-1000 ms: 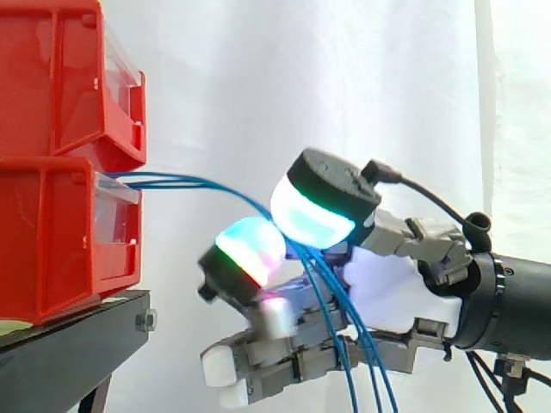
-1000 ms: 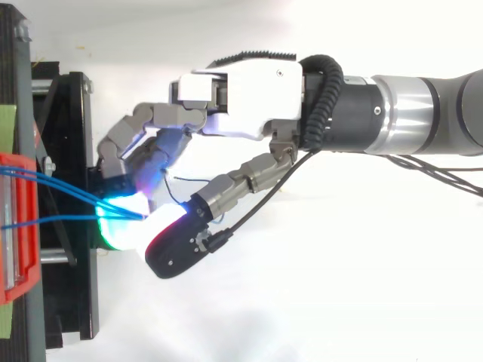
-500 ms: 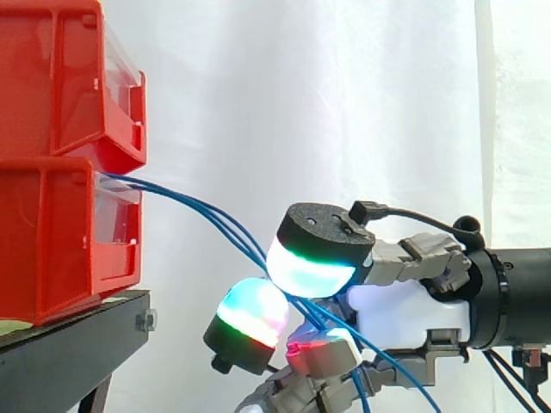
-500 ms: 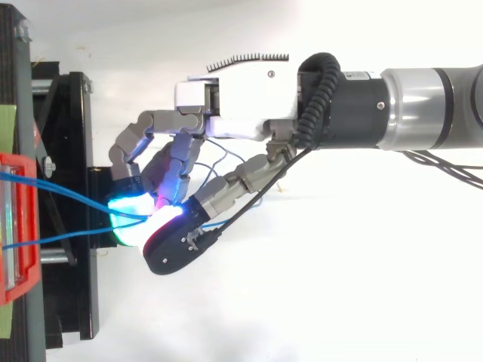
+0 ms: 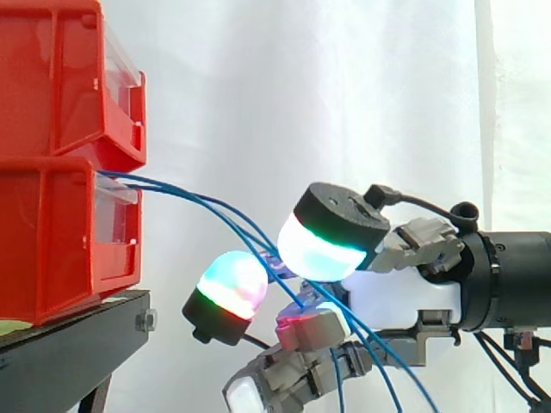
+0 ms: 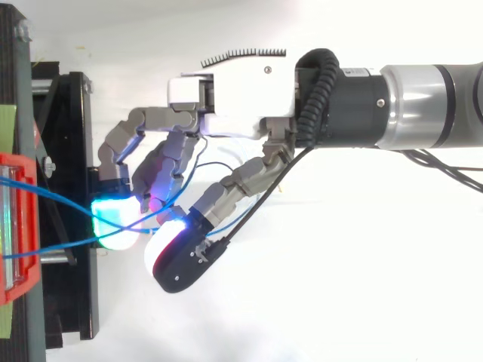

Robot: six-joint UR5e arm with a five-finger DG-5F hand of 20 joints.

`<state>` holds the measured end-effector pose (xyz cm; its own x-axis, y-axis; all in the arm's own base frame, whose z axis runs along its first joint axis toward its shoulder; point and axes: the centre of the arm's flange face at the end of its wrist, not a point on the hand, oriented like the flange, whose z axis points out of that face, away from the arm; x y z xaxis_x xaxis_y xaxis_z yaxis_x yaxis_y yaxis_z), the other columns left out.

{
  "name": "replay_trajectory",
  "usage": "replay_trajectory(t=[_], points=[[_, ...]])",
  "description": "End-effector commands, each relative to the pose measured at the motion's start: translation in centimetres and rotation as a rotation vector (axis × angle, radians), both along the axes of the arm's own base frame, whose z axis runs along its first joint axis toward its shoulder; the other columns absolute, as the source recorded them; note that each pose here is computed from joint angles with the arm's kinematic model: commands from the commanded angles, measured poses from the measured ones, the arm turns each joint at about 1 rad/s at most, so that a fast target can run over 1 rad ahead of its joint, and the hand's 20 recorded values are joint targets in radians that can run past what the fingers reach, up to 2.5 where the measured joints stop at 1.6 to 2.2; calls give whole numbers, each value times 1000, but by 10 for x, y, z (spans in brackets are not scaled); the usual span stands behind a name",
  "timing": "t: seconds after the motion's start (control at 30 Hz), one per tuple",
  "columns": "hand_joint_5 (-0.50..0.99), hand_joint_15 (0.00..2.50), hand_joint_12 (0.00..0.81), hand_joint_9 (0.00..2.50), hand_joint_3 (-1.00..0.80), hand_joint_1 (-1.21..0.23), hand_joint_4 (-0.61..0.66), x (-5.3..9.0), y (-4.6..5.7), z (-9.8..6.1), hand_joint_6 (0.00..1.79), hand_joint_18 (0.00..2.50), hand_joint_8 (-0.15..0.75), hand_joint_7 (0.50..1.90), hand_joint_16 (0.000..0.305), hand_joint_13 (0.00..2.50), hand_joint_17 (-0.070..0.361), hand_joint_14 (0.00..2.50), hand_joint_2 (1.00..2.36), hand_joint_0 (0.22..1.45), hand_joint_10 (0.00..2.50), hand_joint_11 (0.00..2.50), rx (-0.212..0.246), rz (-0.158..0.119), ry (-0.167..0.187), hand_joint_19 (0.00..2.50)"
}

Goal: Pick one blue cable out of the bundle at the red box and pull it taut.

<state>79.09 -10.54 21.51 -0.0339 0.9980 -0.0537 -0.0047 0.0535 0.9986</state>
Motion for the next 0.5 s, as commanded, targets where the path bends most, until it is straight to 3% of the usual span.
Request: replay_trajectory(t=[0.0, 0.13, 0.47], points=[[-122, 391, 406, 1188, -500, -845, 135, 1, 0, 3, 874, 610, 406, 821, 57, 840, 129, 12, 1000, 543, 5, 1173, 0, 0, 1, 285], [-117, 393, 410, 1193, -500, -762, 133, 0, -1, 3, 868, 602, 406, 839, 57, 841, 128, 12, 1000, 551, 5, 1144, 0, 0, 7, 298], [-115, 402, 405, 1210, -328, -753, 134, 0, -1, 3, 871, 610, 404, 892, 56, 850, 125, 14, 1013, 597, 6, 1152, 0, 4, 7, 311]])
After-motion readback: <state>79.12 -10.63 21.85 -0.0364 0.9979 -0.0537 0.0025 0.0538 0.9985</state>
